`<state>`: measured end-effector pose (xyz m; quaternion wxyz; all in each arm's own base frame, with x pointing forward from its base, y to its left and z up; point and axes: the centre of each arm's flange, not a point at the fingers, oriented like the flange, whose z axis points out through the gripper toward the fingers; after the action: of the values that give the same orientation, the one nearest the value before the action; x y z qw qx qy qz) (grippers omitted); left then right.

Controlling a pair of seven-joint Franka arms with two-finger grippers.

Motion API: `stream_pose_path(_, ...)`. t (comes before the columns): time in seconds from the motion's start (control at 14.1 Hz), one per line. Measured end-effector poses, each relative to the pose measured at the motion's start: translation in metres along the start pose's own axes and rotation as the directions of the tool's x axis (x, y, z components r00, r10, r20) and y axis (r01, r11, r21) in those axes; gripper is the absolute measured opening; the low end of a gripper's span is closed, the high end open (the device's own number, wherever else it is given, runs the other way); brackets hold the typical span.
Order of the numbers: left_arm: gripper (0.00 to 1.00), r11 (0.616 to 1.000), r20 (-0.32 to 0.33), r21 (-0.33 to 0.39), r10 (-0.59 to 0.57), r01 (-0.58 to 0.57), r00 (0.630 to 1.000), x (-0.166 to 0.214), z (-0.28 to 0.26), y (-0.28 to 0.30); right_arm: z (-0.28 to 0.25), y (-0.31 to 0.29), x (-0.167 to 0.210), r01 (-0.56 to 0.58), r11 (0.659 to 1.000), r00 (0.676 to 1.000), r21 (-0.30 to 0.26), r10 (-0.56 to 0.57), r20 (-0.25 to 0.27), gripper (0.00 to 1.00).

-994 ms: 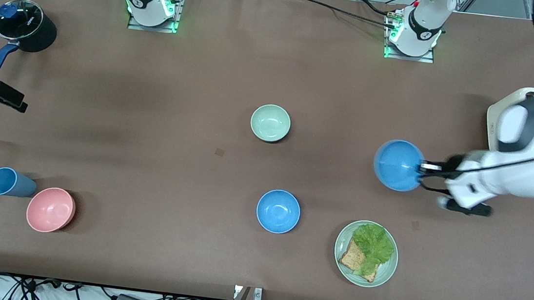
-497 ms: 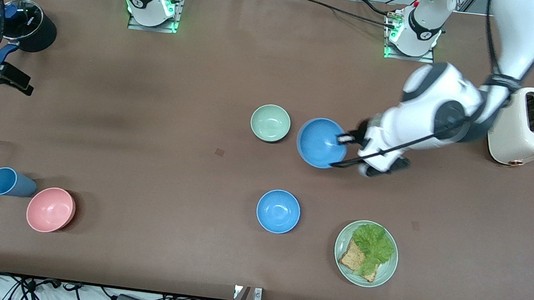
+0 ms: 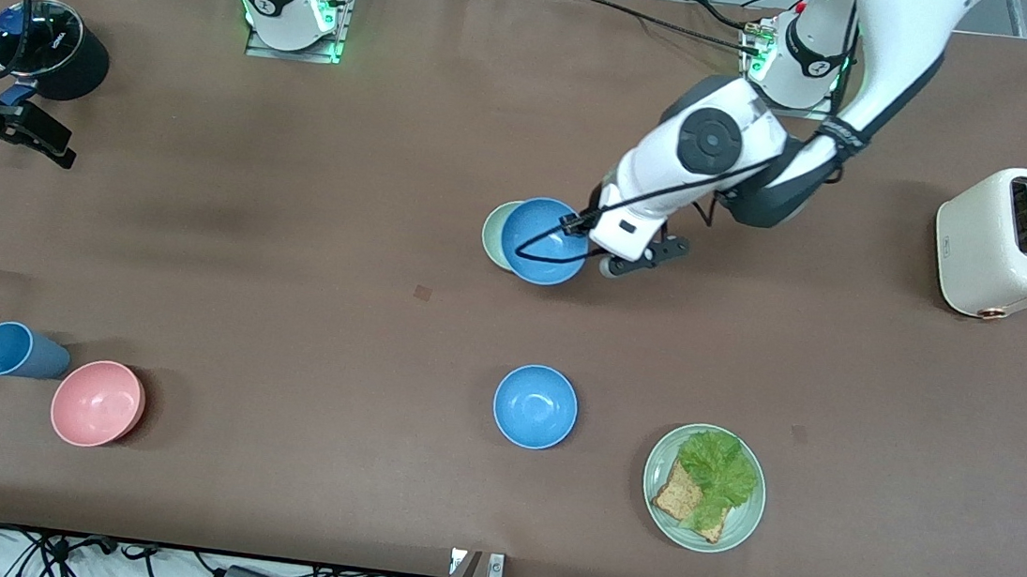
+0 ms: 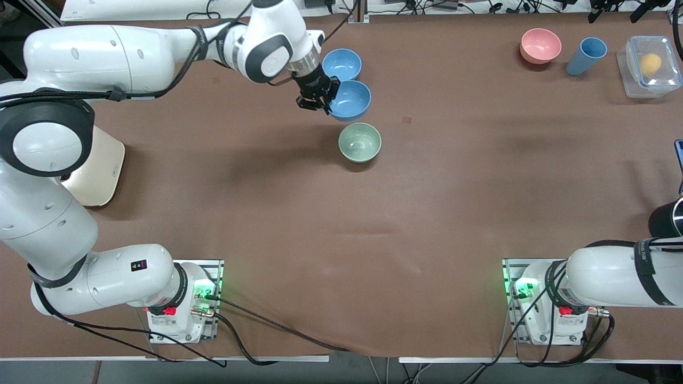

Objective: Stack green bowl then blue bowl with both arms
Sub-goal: 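Carry the blue bowl with the left gripper over the green bowl, then lower the blue bowl into the green bowl and open the left gripper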

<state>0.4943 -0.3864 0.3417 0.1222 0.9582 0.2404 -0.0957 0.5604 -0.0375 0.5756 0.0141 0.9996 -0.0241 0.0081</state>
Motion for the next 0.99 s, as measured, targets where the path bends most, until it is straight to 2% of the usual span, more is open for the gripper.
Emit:
stream_pose_path(0.28,0.04,1.0,-0.025,0.014,0.011,-0.01,1.0,-0.005,0.032,-0.001,0.001,0.0,0.0,0.002,1.0,1.0,0.0,-0.002,0.003,1.0)
stream_pose_path(0.99,0.04,0.999,-0.008,0.03,0.045,-0.044,0.999,-0.029,0.08,-0.008,0.003,0.0,-0.001,0.003,1.0,1.0,0.0,-0.003,0.005,1.0)
